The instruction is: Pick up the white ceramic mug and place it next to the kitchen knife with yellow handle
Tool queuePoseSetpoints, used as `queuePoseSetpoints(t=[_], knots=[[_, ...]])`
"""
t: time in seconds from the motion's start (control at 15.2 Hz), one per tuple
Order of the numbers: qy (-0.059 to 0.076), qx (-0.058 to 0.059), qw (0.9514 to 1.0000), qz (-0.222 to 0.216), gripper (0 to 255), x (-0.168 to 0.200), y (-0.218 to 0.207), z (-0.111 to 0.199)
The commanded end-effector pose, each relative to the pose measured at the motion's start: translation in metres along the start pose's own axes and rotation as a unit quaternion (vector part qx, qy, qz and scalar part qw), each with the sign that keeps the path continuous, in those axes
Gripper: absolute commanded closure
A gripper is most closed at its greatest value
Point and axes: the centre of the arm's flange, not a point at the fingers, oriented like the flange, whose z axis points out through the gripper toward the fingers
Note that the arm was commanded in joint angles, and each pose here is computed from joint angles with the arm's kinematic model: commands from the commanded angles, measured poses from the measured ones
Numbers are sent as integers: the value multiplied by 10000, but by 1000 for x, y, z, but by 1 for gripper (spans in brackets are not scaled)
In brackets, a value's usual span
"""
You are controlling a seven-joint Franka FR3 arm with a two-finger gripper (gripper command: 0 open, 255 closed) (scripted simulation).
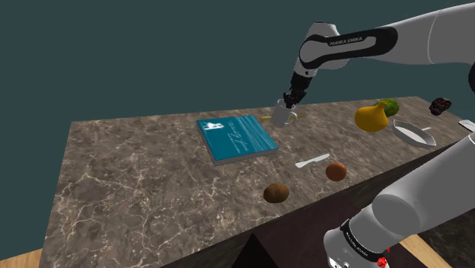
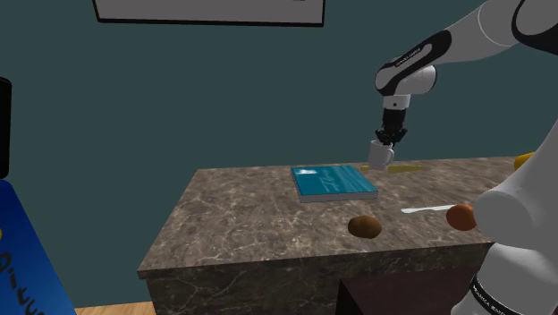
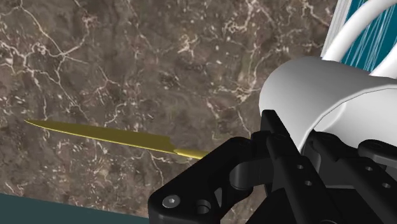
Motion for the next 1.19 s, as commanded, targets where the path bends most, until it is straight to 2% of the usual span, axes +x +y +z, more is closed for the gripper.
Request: queuePoseSetpoints(t=[0.0, 0.79, 1.12], knots=[[2, -1, 10000, 0, 255, 1, -1, 11], [2, -1, 10000, 0, 255, 3, -1, 76], [2, -1, 10000, 0, 255, 3, -1, 76]])
